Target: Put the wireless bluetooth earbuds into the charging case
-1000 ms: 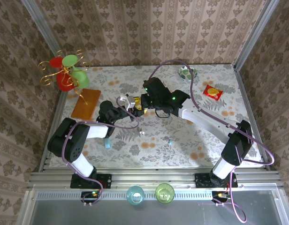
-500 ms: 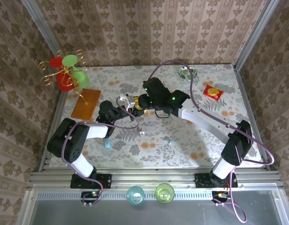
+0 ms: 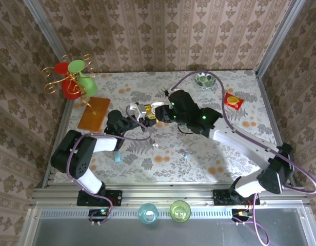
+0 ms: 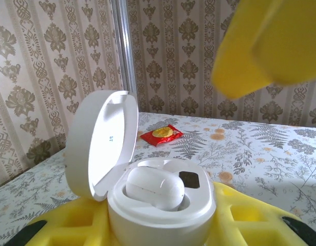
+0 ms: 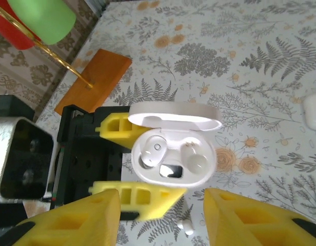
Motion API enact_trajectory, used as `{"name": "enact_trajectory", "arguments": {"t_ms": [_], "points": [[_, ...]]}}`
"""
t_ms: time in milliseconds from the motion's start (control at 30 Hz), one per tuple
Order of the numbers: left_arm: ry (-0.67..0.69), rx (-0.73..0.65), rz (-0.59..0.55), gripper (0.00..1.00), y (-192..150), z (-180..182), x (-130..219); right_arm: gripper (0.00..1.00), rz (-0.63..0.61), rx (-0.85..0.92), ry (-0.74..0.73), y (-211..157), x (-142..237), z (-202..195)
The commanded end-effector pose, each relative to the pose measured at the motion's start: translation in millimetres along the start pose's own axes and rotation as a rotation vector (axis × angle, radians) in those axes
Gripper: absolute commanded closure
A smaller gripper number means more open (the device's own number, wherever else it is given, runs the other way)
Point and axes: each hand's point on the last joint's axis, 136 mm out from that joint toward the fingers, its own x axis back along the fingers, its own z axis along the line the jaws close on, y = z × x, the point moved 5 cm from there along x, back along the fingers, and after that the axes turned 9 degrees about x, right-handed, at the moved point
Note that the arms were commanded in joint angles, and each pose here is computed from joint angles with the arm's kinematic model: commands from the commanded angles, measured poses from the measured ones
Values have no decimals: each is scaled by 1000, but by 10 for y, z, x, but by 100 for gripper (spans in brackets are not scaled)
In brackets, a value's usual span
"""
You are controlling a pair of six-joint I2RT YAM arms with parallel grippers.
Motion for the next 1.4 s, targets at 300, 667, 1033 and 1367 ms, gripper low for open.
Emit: {"name": "enact_trajectory", "arguments": {"t_ms": [300, 667, 1033, 1367], "points": [[-12, -157, -45, 70, 192, -89, 211, 51, -84, -116, 53, -370, 177, -343], [-53, -267, -43, 70, 176, -202, 244, 70, -88, -93, 381, -141, 106, 114], [-29, -268, -44, 71, 164, -202, 210, 71, 8, -79, 307, -48, -189, 172], [12, -221, -47, 72, 175, -127, 179, 65, -23, -11, 273, -56, -136, 196]]}}
